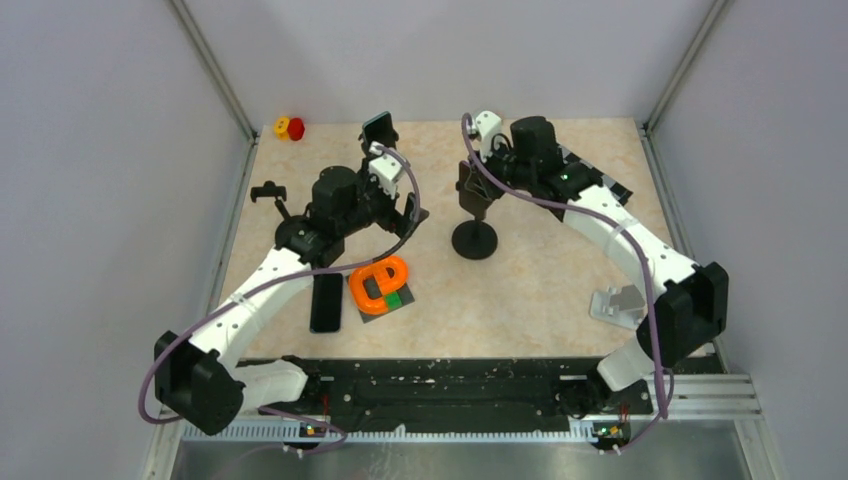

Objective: Place the phone on the phone stand
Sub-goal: Pick up the phone stand with the phone at the center of the board, then place the phone stand with the phone at the center of the board.

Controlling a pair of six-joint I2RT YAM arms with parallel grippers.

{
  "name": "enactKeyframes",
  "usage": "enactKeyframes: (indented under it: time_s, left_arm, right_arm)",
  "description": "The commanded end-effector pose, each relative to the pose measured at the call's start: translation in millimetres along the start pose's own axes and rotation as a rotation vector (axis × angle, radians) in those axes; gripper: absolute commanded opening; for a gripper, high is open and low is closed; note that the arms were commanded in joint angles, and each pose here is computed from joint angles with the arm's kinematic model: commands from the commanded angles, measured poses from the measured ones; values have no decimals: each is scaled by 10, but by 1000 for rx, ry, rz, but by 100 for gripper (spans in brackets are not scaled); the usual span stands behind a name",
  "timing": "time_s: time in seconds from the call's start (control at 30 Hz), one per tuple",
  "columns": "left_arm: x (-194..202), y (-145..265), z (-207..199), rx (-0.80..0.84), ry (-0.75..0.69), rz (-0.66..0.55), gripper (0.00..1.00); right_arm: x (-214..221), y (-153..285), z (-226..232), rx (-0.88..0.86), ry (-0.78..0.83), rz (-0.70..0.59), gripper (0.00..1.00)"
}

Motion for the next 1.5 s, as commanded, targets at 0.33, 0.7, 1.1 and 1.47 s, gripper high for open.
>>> enactKeyframes:
  time_s: [0.33,0.7,1.1,1.47]
  left_arm:
    - [-326,204,165,-109,39,-128,96]
    - [-319,235,229,-141,39,-127,99]
    - [-364,374,299,-225,22,-126,99]
    - [-356,708,446,-381,-38,-36,99]
  right_arm:
    - [-927,-317,-979,127,107,-258,0]
    - [-859,-703,-1333,104,102,-244,0]
    - [-805,-769,-1379,94,144,-202,23]
    - [-967,-360,-1193,68,134,-215,75]
Point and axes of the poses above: each gripper's point midway between its finger pads, its own y axis back along the fingers, its own z axis along the line the jaws close on, x = y × z, the point moved 9 cm from there along y, back along the fingers
